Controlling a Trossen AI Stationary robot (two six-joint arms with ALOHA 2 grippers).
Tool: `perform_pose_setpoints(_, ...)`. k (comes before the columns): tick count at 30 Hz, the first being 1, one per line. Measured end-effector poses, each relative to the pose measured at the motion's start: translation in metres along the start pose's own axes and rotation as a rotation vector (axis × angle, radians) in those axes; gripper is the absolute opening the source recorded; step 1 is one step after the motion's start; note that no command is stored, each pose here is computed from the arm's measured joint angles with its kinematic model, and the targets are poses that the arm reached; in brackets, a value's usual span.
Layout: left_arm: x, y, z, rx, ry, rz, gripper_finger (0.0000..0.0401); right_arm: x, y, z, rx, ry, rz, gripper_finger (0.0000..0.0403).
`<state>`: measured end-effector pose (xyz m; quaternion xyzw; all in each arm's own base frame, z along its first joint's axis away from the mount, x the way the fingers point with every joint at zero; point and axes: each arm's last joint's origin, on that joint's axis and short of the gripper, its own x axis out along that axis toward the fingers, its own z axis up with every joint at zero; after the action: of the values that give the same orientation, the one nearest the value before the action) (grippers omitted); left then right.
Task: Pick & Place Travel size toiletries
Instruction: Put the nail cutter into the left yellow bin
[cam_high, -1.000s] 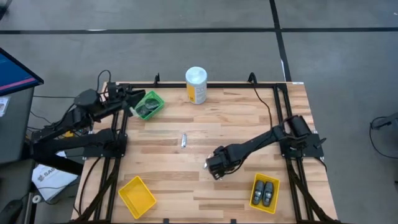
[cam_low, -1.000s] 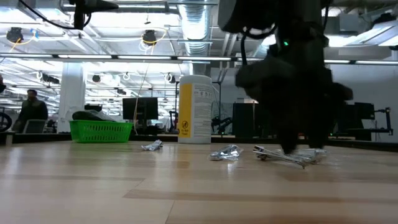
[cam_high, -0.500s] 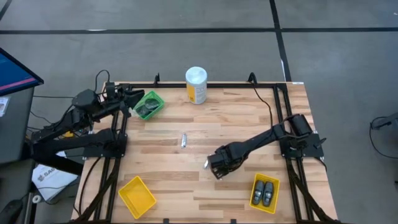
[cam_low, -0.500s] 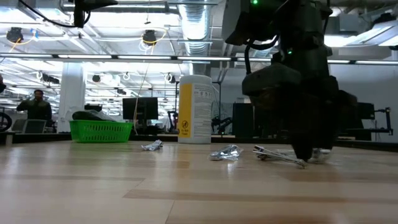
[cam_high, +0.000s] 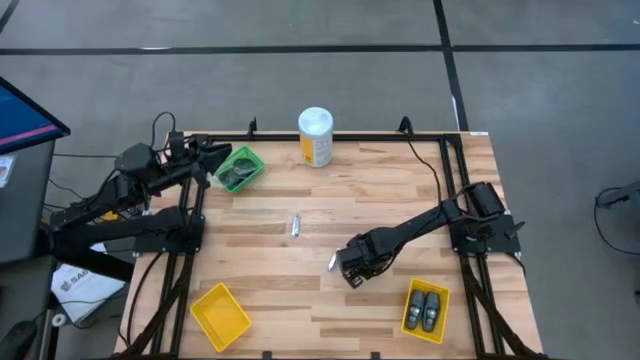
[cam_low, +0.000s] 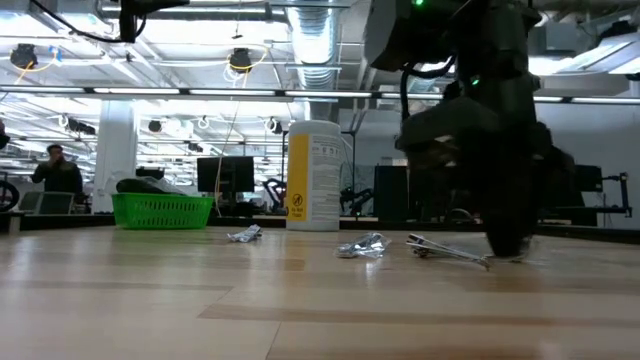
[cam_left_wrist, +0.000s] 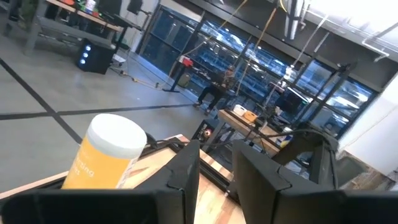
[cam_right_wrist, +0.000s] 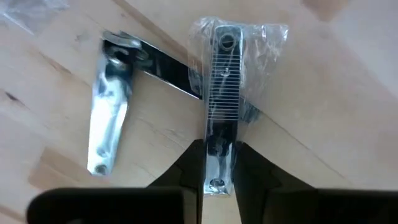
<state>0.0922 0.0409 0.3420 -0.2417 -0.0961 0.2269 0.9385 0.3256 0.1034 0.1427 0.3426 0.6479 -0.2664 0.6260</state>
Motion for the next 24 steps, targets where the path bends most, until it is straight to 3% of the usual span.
perform_pose_setpoints(8,0.0,-0.002,-0.001,-0.002,0.041,-0.072,0.0088,-0.074,-0.01,0.004,0.016,-0.19,0.225,0.0047)
perform_pose_setpoints(17,0.007,-0.011,-0.001,-0.021,0.114,-0.302,0.0094,-0.185,-0.02,0.02,-0.1,-0.75,0.735,0.0049)
perform_pose_setpoints(20,0.018,-0.017,0.0,-0.027,0.108,-0.384,0.0124,-0.207,-0.025,0.024,-0.151,-0.881,0.831,0.0049)
perform_pose_setpoints(24,0.041,-0.025,-0.002,-0.035,0.08,-0.453,0.0196,-0.219,-0.028,0.029,-0.209,-0.956,0.865,0.0049)
